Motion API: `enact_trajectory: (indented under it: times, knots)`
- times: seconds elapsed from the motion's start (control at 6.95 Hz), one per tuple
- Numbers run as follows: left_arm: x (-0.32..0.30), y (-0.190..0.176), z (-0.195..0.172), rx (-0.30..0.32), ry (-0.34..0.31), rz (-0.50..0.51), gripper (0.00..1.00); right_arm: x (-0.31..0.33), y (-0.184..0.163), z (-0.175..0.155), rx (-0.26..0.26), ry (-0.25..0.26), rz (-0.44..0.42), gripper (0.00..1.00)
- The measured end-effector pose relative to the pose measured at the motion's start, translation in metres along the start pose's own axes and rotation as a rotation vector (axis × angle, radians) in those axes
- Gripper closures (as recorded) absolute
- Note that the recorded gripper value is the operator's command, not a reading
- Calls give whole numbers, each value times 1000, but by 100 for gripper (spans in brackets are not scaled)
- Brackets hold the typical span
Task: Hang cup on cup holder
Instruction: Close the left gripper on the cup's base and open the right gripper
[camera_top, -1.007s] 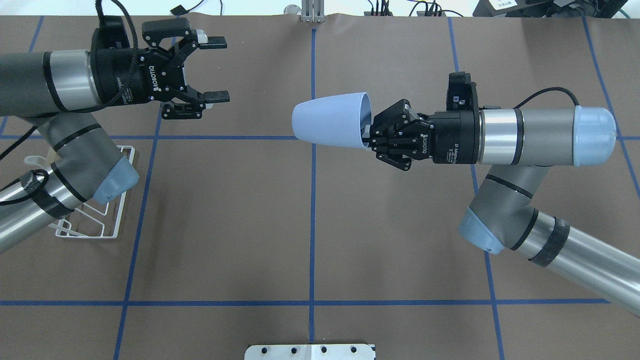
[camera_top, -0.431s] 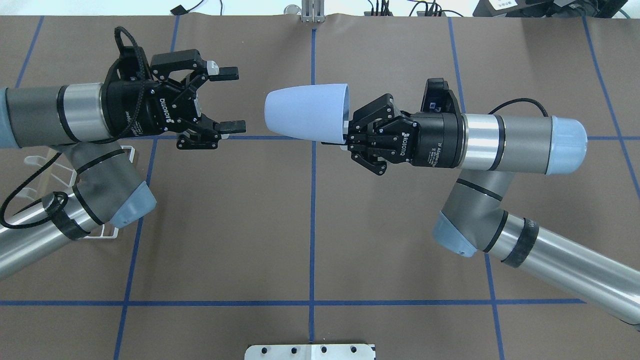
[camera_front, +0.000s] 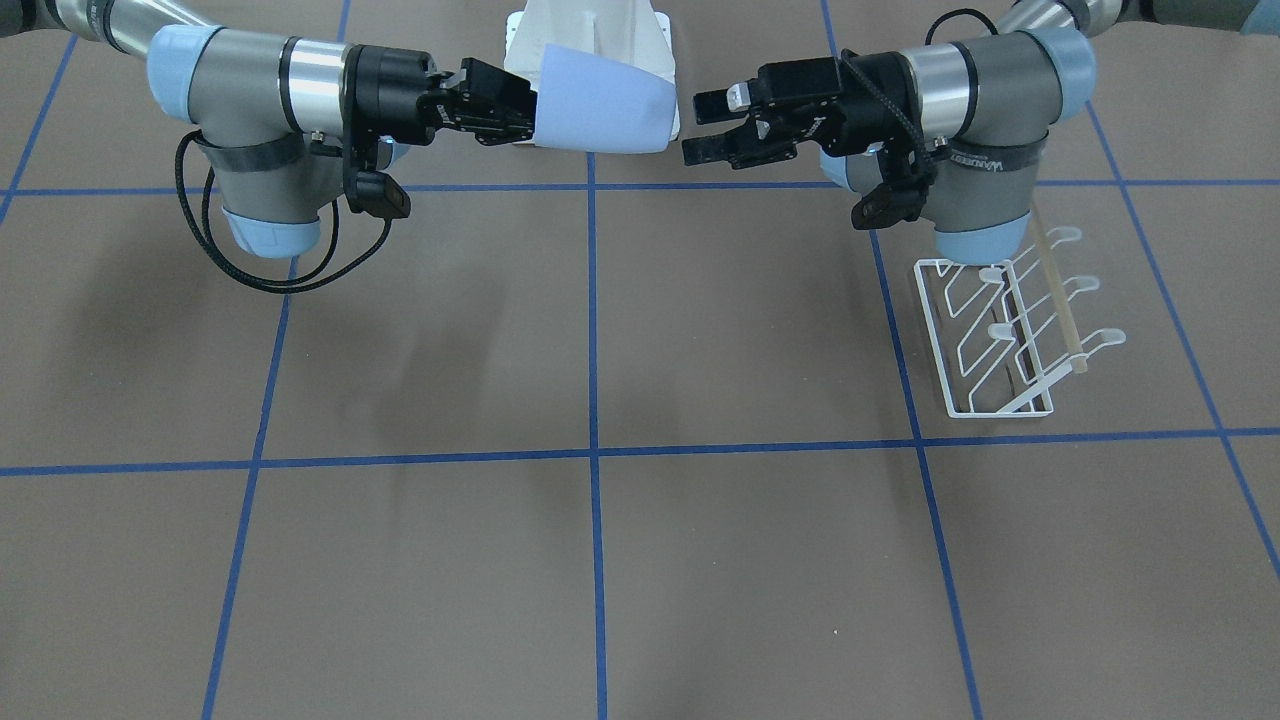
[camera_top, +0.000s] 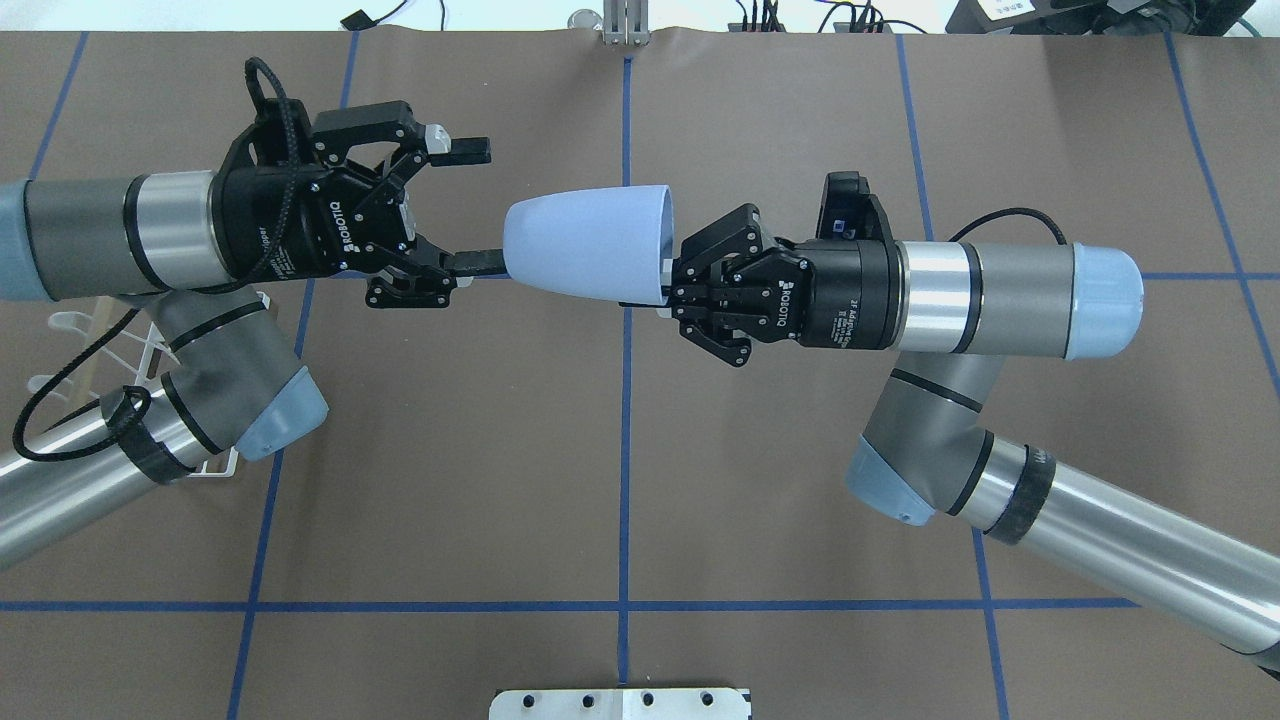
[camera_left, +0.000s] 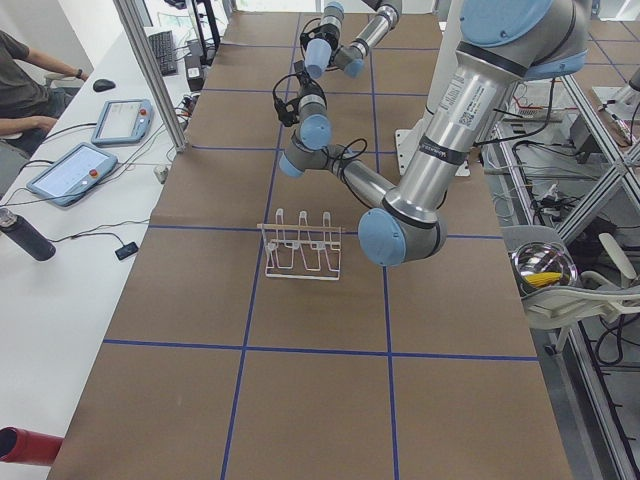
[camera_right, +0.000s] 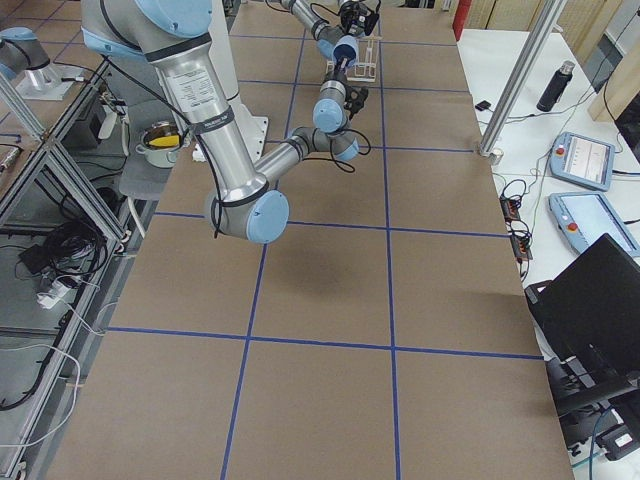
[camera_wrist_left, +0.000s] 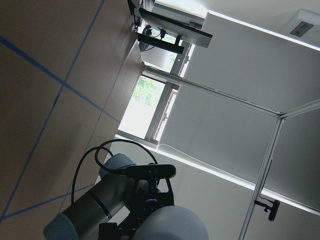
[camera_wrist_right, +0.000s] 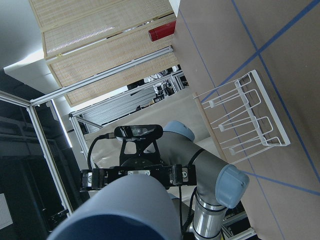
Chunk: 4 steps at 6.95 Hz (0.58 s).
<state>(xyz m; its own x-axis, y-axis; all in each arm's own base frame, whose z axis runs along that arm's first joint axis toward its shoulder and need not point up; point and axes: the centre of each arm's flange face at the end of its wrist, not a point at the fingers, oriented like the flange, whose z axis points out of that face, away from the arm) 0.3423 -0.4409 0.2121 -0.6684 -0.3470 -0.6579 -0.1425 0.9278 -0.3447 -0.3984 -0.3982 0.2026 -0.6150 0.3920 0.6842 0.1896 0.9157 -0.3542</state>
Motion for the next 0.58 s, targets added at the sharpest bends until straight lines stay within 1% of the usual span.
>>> enact_trajectory:
  times: [0.29, 0.58]
  knots:
    - [-7, 6, 7, -6, 11, -15, 2, 1, 5, 7, -14, -3, 3, 100]
    - [-12, 11, 12, -16, 12, -25, 3, 0, 6, 11, -16, -7, 3, 100]
